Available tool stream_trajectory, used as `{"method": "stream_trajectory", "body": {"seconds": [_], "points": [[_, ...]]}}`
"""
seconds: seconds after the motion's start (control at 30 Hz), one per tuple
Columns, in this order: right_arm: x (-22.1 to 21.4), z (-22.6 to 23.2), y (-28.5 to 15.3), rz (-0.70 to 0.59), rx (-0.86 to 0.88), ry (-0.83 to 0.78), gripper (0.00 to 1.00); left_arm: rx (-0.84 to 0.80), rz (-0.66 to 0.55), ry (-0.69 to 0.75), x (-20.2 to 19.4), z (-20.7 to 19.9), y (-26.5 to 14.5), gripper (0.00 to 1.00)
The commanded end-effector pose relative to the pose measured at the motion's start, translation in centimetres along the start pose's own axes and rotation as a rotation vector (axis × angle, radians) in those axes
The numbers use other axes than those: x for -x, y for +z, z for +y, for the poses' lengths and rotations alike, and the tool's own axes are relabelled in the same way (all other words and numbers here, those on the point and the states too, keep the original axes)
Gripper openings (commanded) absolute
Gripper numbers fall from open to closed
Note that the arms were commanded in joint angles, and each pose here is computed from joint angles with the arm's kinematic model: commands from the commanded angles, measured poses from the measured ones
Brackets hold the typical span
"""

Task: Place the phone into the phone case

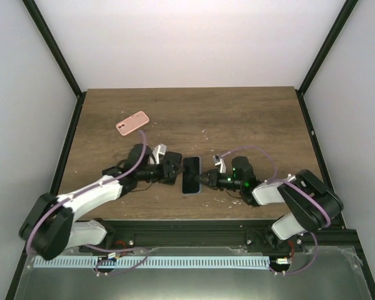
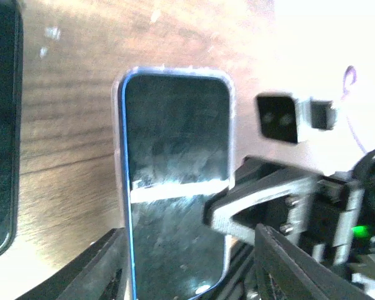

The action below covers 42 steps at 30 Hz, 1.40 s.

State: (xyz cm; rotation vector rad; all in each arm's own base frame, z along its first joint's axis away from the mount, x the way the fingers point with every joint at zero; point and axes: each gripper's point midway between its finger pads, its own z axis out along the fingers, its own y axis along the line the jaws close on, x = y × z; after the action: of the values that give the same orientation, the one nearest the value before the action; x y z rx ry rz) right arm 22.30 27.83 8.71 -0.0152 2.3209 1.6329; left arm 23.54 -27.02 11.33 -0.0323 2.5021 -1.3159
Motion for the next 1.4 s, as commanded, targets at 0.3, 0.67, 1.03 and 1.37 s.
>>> {"method": "stream_trajectory", "body": {"seconds": [0.3,0.67,1.03,1.37], "points": [[-1.0,15.2,-5.7,0.028,0.412,-0.349,0.06,-0.263,-0.122,0.181,0.9,-9.8,-10.1,0.81],[-3.5,20.7,-7.9,0.101,0.580,-0.417,0.09,-0.619,-0.071,0.221,-0.6,-15.2,-12.6,0.66],[-4.2,21.3,-7.5,0.115,0.649,-0.360,0.08,-0.664,-0.088,0.186,-0.9,-15.0,-12.9,0.36],[-4.0,20.7,-6.9,0.113,0.621,-0.342,0.23,-0.624,-0.077,0.160,-0.5,-14.7,-12.4,0.00]]}}
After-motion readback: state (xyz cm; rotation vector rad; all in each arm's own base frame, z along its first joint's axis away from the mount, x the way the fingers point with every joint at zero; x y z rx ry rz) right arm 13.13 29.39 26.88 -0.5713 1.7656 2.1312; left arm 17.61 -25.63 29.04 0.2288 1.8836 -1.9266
